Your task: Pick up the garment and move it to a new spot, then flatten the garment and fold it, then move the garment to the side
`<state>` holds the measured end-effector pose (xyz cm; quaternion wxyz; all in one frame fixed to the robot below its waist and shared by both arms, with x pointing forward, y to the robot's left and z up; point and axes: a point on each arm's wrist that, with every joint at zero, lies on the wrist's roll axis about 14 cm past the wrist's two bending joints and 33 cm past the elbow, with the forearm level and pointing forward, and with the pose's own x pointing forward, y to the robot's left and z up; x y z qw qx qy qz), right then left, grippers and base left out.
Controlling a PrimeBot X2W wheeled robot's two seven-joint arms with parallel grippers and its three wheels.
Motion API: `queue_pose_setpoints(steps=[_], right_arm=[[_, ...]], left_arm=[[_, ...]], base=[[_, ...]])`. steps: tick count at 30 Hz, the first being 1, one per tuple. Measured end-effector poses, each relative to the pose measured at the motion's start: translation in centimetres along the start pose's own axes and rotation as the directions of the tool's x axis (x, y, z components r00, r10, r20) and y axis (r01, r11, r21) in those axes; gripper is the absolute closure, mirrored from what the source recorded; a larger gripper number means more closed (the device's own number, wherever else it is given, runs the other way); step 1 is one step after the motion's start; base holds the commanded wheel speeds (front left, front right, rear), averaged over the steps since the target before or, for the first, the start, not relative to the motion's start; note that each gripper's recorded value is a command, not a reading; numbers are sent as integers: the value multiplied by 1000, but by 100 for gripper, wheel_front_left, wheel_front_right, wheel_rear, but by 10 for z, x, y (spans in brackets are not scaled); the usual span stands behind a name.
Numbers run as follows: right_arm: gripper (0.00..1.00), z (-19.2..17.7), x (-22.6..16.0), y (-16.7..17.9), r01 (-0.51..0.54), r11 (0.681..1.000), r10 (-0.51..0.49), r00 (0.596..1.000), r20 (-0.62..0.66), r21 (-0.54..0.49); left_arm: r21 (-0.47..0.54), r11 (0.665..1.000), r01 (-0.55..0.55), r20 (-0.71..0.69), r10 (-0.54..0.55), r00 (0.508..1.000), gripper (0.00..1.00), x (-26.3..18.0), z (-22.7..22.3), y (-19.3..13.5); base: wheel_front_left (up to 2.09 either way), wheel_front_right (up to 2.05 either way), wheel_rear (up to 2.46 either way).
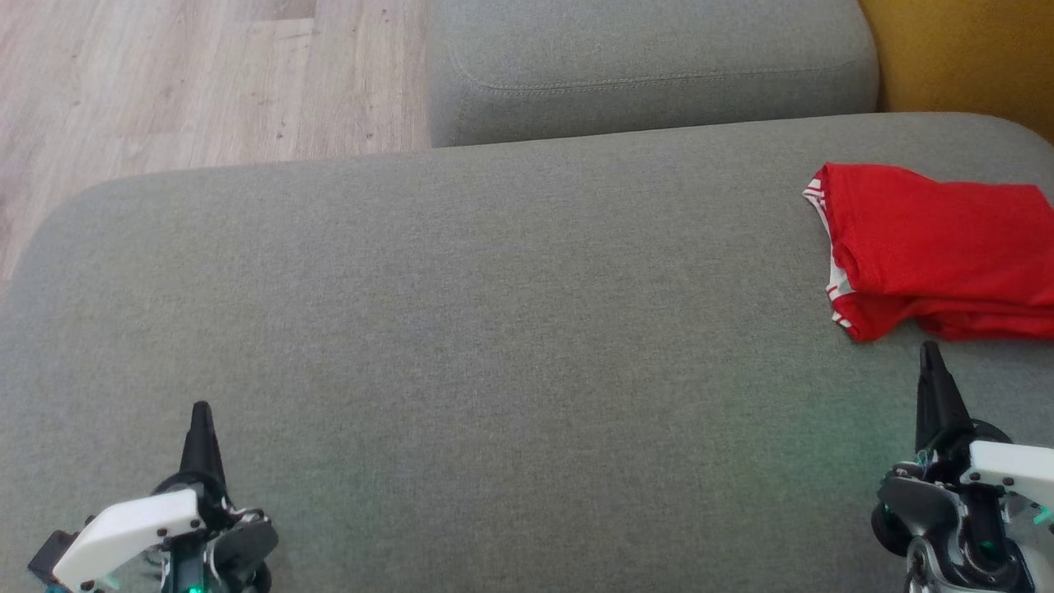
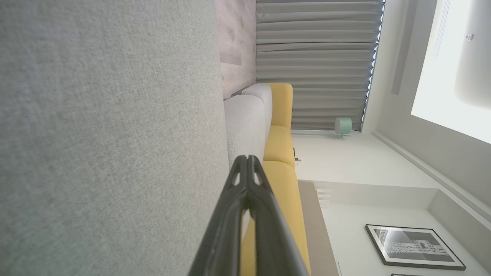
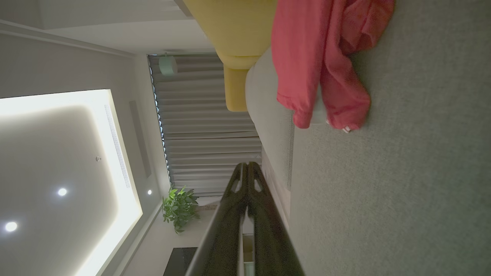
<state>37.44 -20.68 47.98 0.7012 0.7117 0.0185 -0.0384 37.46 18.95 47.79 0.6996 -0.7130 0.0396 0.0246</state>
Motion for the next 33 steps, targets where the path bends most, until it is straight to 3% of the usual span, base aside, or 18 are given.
queue_pose_setpoints(steps=[33], right_arm=[[100, 0, 0, 0, 0, 1000, 0, 1000, 2, 5]], left_arm=[[4, 1000, 0, -4, 0, 1000, 100, 0, -1, 0]], base=[[0, 0, 0]])
